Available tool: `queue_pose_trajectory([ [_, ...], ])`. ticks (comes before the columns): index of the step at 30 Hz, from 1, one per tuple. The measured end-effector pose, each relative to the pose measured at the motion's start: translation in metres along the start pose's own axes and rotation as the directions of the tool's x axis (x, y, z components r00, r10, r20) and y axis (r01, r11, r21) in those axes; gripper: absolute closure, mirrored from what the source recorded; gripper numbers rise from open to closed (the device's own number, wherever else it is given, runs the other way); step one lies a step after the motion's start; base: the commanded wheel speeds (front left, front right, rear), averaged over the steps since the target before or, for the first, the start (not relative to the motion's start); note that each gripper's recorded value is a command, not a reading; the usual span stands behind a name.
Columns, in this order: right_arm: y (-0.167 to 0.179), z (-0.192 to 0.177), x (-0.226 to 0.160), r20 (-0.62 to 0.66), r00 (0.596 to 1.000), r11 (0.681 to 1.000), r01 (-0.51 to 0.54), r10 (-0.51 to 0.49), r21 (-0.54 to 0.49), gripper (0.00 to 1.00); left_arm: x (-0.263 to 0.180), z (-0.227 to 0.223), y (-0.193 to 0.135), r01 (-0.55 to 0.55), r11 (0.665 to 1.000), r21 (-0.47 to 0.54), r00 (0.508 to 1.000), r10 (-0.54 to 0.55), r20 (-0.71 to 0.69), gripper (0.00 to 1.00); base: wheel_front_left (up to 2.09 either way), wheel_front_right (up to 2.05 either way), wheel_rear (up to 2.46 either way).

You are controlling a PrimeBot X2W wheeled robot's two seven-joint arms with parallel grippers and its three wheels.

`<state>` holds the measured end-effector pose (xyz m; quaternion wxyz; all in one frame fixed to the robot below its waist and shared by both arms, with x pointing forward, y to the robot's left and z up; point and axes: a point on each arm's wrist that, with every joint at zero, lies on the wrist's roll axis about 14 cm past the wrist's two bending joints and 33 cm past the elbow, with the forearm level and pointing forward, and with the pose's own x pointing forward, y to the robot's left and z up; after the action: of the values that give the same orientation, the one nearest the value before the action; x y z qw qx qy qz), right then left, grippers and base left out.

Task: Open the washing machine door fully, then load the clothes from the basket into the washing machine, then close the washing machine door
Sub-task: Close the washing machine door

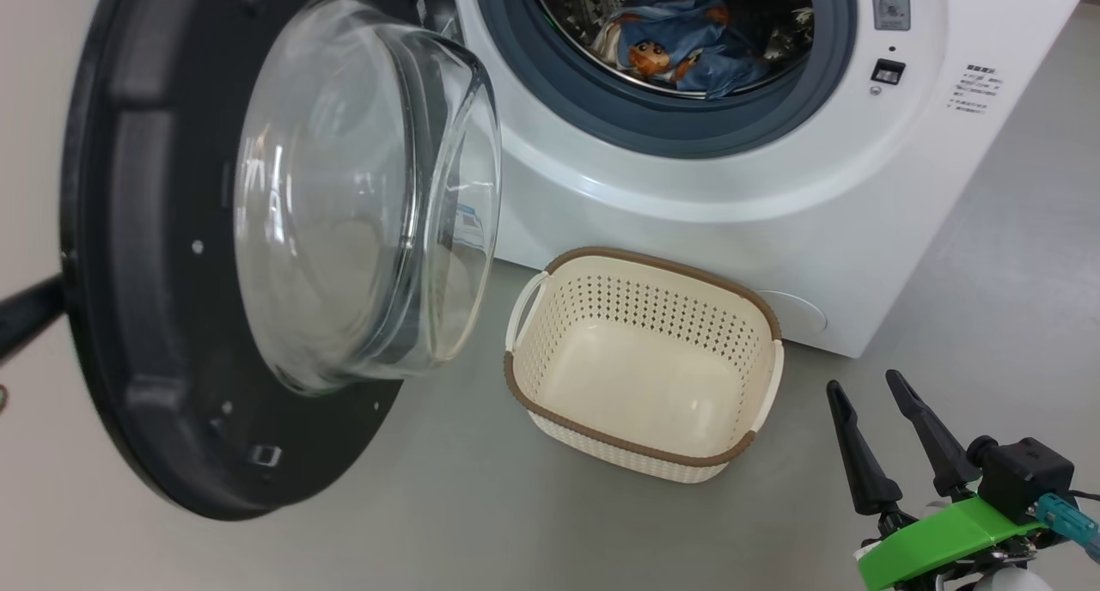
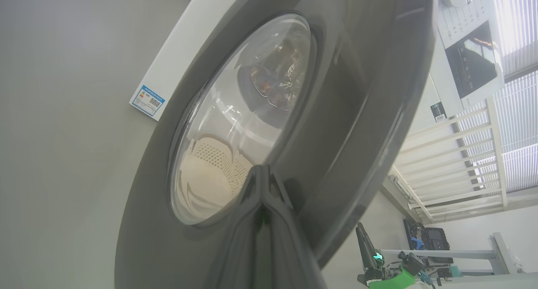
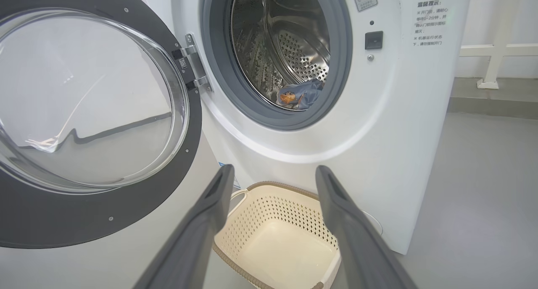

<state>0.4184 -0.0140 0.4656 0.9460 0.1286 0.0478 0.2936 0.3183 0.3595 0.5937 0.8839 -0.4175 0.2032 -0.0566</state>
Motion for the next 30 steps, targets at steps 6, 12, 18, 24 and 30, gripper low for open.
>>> queue_pose_trajectory([
  [6,-0.004,0.006,-0.006,0.018,1.0,1.0,0.025,-0.025,0.003,0.0,0.018,-0.02,-0.023,0.069,0.997,0.042,0.994,-0.065,-0.091,1.0,0.0,0.0,0.0],
  [12,-0.01,0.01,-0.012,0.03,0.998,0.999,0.053,-0.054,0.007,0.0,0.034,-0.034,-0.043,0.133,0.988,0.079,0.98,-0.12,-0.156,1.0,0.0,0.0,0.0],
  [18,-0.022,0.013,-0.022,0.043,0.994,0.995,0.099,-0.1,0.01,0.0,0.056,-0.051,-0.07,0.221,0.969,0.108,0.955,-0.193,-0.225,1.0,0.0,0.0,0.0],
  [24,-0.036,0.017,-0.036,0.055,0.987,0.988,0.152,-0.153,0.01,0.0,0.079,-0.07,-0.095,0.301,0.946,0.122,0.923,-0.256,-0.288,1.0,0.0,0.0,0.0],
  [30,-0.053,0.019,-0.05,0.065,0.974,0.977,0.214,-0.215,0.015,0.0,0.104,-0.082,-0.111,0.352,0.929,0.109,0.898,-0.303,-0.319,1.0,0.0,0.0,0.0],
])
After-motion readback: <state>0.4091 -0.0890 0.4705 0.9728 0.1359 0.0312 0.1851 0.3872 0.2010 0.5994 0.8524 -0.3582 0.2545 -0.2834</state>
